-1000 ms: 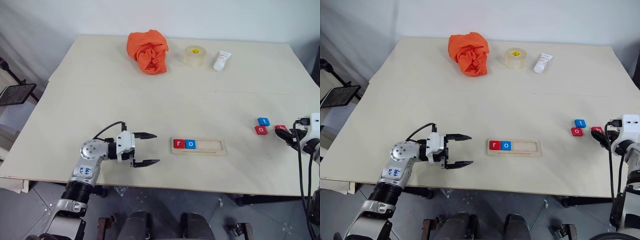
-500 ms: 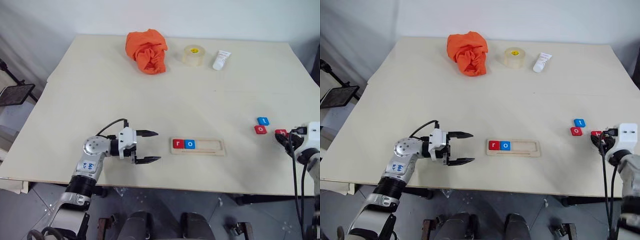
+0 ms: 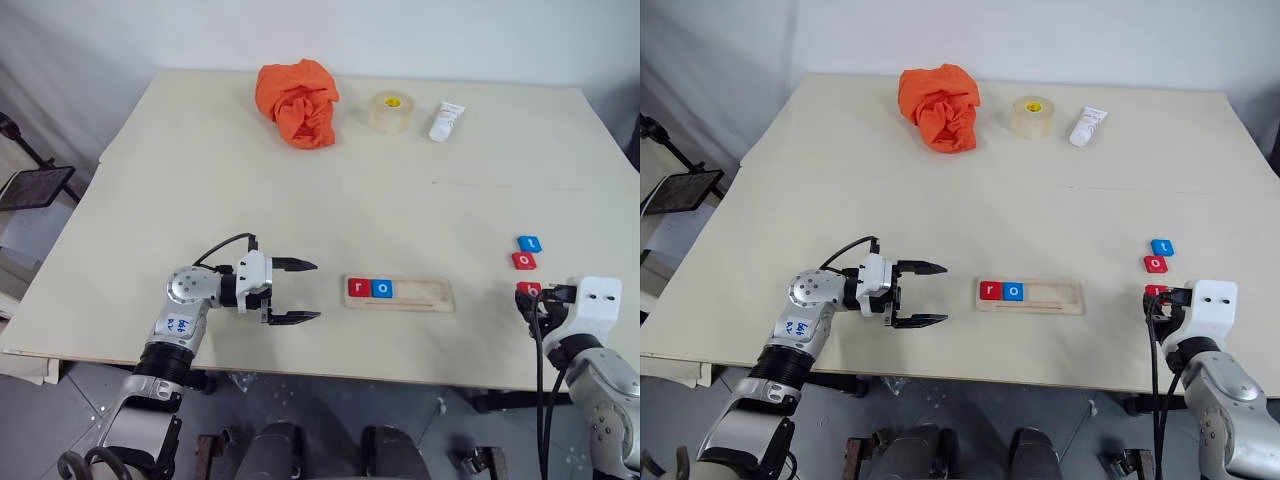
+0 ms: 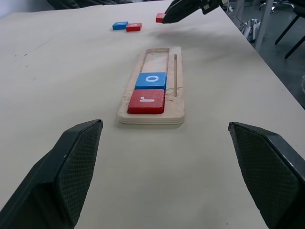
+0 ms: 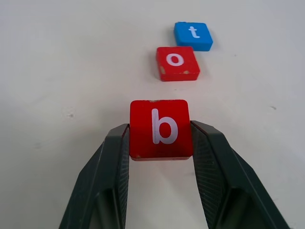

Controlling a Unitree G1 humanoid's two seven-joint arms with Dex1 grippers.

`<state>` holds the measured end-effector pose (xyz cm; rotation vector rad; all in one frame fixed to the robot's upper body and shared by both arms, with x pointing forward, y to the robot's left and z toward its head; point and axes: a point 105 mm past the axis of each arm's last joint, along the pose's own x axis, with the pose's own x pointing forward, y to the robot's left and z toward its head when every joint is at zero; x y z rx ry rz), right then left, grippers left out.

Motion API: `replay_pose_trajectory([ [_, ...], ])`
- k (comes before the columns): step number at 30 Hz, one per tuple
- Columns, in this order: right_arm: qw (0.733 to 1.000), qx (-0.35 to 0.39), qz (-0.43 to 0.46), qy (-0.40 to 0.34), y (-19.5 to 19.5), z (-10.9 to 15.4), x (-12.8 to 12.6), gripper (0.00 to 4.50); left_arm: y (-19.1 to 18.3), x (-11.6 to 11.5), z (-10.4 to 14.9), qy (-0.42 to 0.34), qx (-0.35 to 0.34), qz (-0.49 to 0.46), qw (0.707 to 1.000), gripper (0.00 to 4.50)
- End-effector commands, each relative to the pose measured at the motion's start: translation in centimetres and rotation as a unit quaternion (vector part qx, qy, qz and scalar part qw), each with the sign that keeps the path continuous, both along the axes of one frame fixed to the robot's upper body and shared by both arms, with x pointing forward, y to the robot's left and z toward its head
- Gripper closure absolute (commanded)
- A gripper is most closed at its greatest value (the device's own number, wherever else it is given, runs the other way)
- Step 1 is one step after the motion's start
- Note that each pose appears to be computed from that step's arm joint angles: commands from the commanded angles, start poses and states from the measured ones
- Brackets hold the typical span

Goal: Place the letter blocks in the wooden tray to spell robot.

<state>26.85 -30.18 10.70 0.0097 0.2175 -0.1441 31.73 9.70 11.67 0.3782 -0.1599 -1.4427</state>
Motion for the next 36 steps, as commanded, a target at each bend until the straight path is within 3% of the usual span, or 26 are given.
replay_pose_trajectory([
  [1,1.0,0.012,0.008,-0.023,0.0,0.9,0.3,2.04,-0.1,-0.3,0.7,-0.014,-0.015,-0.002,1.0,0.0],
  [7,1.0,-0.01,0.01,-0.025,-0.7,1.5,0.4,0.02,-0.2,-0.3,0.8,-0.019,-0.018,-0.001,1.0,0.0],
  [9,0.999,-0.019,0.023,-0.023,-0.8,1.8,0.3,0.02,-0.2,-0.3,0.8,-0.02,-0.019,0.0,1.0,0.0],
  [13,0.982,-0.092,0.164,0.019,0.1,2.9,-0.1,0.02,-0.3,-0.5,0.9,-0.023,-0.021,0.002,1.0,0.0],
  [22,0.907,-0.188,0.352,0.136,-1.4,3.1,0.0,0.02,-0.3,-1.1,0.7,-0.021,-0.024,0.004,0.999,0.0],
  [25,0.864,-0.224,0.415,0.178,-1.9,2.9,0.6,0.02,-0.1,-1.5,0.5,-0.02,-0.023,0.007,1.0,0.0],
  [29,0.833,-0.262,0.446,0.196,-2.6,3.2,3.3,0.02,0.2,-1.9,0.4,-0.018,-0.024,0.02,0.999,0.0],
  [36,0.804,-0.27,0.476,0.234,-3.0,2.2,4.5,0.02,0.6,-2.6,0.3,-0.018,-0.024,0.03,0.999,0.0],
])
